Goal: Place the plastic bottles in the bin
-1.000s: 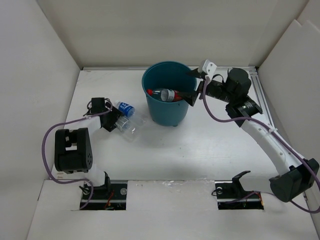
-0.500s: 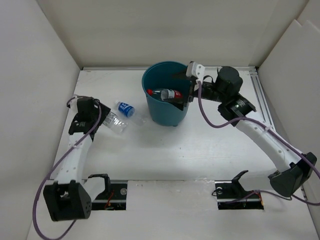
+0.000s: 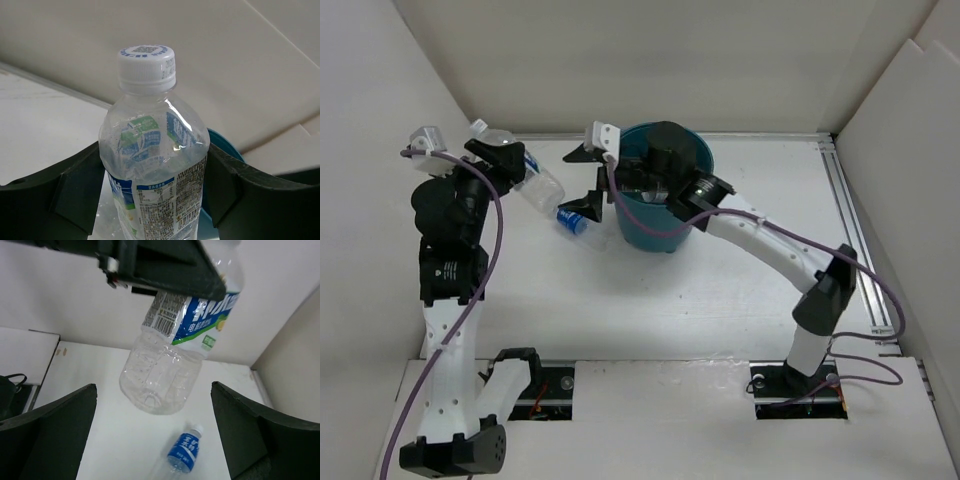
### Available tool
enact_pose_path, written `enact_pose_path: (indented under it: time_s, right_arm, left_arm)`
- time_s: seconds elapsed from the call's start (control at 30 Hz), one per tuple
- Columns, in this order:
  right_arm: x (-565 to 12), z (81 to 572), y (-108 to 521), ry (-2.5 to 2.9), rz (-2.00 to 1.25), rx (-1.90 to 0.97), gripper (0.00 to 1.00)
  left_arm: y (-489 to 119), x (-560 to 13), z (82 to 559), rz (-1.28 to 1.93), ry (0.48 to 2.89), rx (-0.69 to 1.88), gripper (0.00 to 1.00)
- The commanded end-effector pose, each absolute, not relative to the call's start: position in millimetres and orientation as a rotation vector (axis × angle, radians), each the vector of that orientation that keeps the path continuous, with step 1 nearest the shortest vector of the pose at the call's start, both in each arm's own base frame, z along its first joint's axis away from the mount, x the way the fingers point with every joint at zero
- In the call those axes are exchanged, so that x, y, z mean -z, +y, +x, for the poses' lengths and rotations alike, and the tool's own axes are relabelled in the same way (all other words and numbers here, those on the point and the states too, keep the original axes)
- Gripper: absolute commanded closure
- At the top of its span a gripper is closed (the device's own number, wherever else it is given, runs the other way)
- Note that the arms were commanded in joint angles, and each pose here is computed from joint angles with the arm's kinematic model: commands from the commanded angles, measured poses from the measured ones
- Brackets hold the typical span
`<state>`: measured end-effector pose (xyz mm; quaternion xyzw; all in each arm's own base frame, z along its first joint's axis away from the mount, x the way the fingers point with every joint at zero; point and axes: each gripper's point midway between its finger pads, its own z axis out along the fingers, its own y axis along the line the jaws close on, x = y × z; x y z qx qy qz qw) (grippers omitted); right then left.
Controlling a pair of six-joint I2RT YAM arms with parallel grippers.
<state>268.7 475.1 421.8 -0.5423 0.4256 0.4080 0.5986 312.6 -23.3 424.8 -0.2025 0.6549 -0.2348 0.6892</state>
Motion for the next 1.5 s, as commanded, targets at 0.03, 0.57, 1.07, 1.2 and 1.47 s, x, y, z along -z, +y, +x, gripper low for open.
enact_pose_path:
  time_s: [0.03, 0.57, 1.07, 1.2, 1.47]
  right_arm:
    - [-442.1, 261.8, 496.2, 0.958, -1.215, -1.029, 0.01]
    - [-447.3, 233.0, 539.2, 0.868, -1.237, -1.259, 0.88]
    - [-436.3, 380.5, 424.6, 1.085, -1.059, -0.975, 1.0]
    - [-421.7, 422.1, 373.7, 1.168, -0.99, -0.866, 0.92]
    - [-427.0, 427.0, 328.4, 1.174, -0.968, -0.776, 0.0]
  left_arm:
    - [-66.6, -462.9, 291.4, -0.112, 1.36, 0.651, 1.0]
    - [-94.1, -473.4, 258.1, 0.054, 1.23, 0.788, 0.71]
    - [-46.7, -478.5, 284.3, -0.325, 1.232, 0.7, 0.0]
    - [-43.2, -439.0, 312.6, -0.39, 1.346, 0.681, 0.0]
    - [-54.4, -332.5, 371.8, -0.558, 1.636, 0.774, 0.0]
